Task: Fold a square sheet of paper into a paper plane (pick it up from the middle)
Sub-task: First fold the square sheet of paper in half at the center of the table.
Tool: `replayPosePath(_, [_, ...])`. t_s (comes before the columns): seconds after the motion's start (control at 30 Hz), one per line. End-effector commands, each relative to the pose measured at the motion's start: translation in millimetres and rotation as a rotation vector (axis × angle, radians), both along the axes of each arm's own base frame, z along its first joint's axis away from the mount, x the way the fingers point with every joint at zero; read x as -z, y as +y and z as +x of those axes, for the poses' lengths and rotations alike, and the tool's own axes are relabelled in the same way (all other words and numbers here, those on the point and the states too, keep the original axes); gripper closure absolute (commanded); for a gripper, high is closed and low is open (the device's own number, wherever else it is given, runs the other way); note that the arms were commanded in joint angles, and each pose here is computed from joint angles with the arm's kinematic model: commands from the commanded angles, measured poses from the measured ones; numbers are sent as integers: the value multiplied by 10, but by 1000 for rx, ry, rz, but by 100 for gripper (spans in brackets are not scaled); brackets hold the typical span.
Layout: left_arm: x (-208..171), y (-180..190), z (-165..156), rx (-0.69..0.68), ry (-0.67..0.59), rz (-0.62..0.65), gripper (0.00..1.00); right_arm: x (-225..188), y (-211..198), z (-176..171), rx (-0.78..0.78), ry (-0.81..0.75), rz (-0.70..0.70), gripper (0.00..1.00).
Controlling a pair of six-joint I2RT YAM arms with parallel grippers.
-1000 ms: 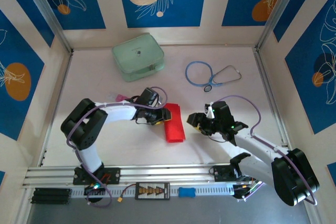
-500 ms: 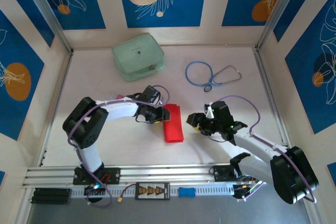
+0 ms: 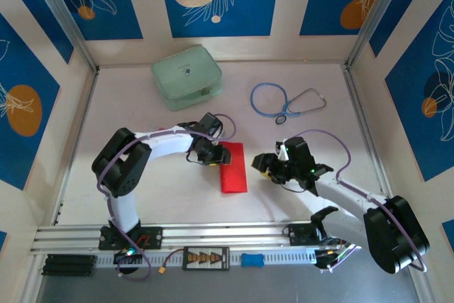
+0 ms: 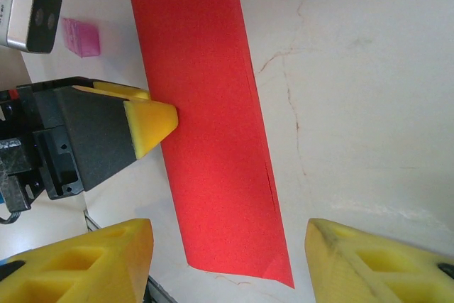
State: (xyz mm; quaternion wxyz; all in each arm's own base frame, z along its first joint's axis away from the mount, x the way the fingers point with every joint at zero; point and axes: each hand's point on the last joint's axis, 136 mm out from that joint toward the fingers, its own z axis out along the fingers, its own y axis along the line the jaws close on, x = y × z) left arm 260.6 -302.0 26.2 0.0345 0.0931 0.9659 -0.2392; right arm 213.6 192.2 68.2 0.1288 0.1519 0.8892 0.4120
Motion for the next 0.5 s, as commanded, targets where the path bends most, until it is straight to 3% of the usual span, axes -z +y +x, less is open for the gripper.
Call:
replayPosePath(0.0, [159, 115, -84, 38, 20, 97, 54, -3, 32, -30, -18, 15, 8, 40])
replayPosePath(0.47, [280, 127, -66, -8, 32, 153, 52, 2, 30, -24, -20, 13, 4, 40])
